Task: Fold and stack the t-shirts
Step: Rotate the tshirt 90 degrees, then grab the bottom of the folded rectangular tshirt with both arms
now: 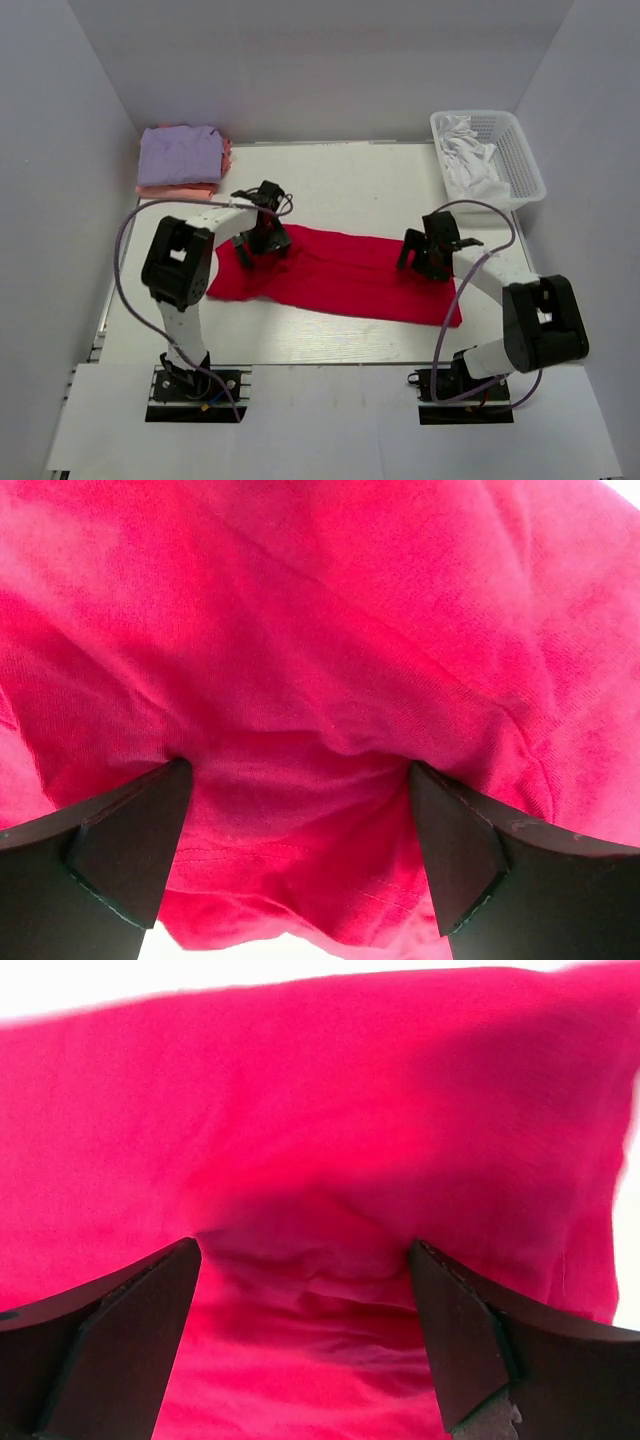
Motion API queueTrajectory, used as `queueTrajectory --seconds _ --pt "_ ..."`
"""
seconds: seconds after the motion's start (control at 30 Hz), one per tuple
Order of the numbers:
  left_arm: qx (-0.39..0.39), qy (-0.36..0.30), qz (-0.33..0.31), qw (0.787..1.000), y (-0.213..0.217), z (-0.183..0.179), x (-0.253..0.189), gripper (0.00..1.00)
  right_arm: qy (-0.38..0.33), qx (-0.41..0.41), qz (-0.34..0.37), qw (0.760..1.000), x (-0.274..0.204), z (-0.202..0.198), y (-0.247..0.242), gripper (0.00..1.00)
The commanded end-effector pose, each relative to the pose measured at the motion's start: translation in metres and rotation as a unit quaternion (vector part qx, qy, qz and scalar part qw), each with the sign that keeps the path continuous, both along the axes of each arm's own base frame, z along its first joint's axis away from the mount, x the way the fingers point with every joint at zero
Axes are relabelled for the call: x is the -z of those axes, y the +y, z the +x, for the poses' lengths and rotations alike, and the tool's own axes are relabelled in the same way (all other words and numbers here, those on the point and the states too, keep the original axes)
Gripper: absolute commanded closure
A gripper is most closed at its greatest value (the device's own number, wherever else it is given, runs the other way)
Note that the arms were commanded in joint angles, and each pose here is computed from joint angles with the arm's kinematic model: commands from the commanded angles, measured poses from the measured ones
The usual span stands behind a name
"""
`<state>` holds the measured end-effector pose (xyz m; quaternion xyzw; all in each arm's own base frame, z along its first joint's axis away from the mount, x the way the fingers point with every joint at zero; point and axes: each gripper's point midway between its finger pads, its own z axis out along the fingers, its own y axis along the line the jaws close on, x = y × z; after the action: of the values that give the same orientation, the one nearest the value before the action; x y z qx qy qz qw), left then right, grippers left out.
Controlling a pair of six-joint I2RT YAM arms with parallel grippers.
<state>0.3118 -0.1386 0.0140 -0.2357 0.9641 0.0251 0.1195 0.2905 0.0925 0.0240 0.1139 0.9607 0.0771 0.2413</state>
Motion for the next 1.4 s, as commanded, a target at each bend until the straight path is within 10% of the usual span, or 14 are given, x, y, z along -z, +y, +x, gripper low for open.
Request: queueTrajectory --seconds 0.0,0.3,0.7,1.1,1.37 --pt "0.020 -0.005 0.029 0.999 -0.007 0.046 0.045 0.00 0.019 -0.037 0.027 0.999 0.005 -0.035 0.018 0.10" --pt "0.173 -0.188 -0.075 0.964 -0.124 0.247 0.005 0.00 0.053 -0.290 0.150 0.944 -0.006 -0.136 0.138 0.10" --pt "0.220 -0.330 -0.245 0.885 -0.200 0.305 -0.003 0.00 0.037 -0.577 0.179 0.796 -0.030 -0.230 0.246 0.10" --pt "0.164 -0.336 -0.155 0.914 -0.159 0.319 -0.009 0.00 -0.023 -0.567 0.163 0.807 -0.064 -0.217 0.262 0.10" --pt "0.164 -0.462 -0.135 0.861 -0.138 0.322 -0.202 0.00 -0.090 -0.481 0.138 0.861 -0.087 -0.187 0.244 0.10"
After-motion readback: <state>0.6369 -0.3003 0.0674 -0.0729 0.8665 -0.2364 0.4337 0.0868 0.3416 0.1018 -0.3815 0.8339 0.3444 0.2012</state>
